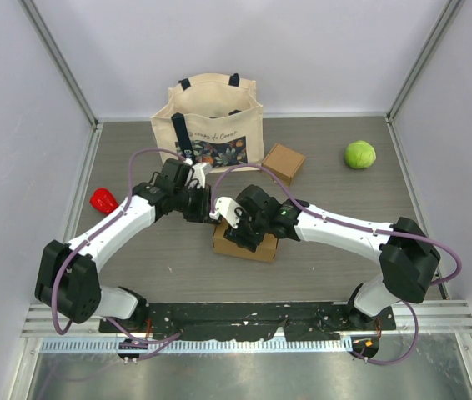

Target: Fold the paper box

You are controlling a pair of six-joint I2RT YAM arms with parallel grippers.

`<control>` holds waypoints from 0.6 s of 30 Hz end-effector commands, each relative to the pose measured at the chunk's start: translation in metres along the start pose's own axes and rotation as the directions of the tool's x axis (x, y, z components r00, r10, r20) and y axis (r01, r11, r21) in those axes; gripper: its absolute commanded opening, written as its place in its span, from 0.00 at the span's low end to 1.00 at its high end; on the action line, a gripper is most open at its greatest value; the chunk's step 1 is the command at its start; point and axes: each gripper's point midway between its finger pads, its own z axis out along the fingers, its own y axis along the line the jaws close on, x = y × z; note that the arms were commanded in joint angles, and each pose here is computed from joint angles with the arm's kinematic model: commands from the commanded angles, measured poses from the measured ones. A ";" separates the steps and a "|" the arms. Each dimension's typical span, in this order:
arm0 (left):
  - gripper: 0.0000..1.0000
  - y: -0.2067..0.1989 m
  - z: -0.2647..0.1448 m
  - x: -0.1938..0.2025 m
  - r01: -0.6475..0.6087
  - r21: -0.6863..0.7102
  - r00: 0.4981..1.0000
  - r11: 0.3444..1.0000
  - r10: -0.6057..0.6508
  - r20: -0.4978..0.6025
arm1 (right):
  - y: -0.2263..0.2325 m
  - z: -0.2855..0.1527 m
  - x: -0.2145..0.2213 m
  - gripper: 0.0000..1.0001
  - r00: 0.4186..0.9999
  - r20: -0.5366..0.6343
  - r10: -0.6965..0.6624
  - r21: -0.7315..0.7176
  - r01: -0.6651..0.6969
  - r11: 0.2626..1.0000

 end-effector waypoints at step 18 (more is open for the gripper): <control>0.40 -0.014 -0.004 0.015 0.026 0.055 0.998 0.998 -0.023 -0.051 | 0.008 -0.003 -0.001 0.49 0.999 0.000 0.032 -0.030 -0.032 0.999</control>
